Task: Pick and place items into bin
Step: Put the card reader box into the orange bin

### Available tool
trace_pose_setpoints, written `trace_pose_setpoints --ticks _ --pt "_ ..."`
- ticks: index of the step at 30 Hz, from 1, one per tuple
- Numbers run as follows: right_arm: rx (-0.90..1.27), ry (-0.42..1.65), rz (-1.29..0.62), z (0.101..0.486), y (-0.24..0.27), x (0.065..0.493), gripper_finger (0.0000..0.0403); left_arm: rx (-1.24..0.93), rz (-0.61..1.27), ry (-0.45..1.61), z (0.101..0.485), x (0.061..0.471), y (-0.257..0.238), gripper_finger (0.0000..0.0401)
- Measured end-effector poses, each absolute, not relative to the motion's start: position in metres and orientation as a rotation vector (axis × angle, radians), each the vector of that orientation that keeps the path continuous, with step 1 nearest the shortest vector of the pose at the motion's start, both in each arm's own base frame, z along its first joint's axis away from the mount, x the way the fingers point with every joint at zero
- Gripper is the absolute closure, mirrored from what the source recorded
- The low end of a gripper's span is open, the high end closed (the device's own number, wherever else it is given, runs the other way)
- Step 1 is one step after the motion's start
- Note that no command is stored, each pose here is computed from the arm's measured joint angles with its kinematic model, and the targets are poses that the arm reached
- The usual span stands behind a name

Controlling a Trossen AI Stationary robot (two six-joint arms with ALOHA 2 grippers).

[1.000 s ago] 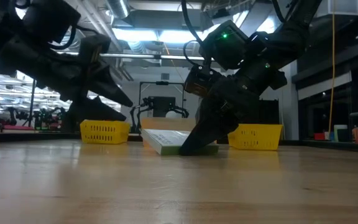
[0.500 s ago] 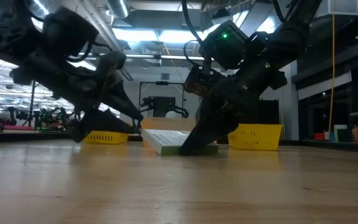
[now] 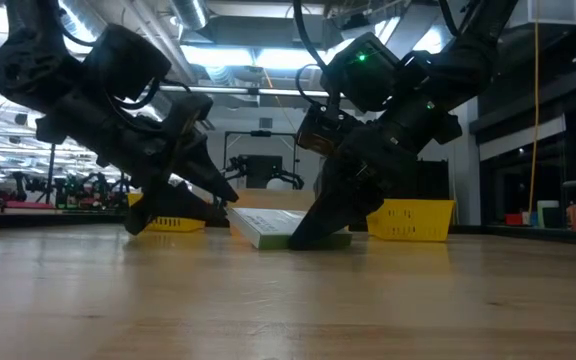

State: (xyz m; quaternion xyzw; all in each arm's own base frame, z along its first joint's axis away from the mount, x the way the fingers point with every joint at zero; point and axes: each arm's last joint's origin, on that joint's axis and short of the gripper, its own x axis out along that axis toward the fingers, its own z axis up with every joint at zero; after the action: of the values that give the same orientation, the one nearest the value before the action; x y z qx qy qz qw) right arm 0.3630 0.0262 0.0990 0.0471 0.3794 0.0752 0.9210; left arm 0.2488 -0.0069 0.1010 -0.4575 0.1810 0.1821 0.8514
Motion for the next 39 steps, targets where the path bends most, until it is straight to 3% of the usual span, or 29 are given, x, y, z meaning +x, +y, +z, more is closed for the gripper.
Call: trace_pose_setpoints --ticks 31,34,39 --pt "0.093 0.779 0.156 0.099 0.026 0.363 0.0403 -0.931 0.325 0.418 0.096 0.273 0.007 0.0250" --pt "0.093 0.779 0.156 0.099 0.026 0.363 0.0403 -0.903 0.322 0.419 0.096 0.273 0.007 0.0265" --pt "0.093 0.779 0.156 0.099 0.026 0.363 0.0403 -0.899 0.316 0.412 0.097 0.273 0.006 0.0323"
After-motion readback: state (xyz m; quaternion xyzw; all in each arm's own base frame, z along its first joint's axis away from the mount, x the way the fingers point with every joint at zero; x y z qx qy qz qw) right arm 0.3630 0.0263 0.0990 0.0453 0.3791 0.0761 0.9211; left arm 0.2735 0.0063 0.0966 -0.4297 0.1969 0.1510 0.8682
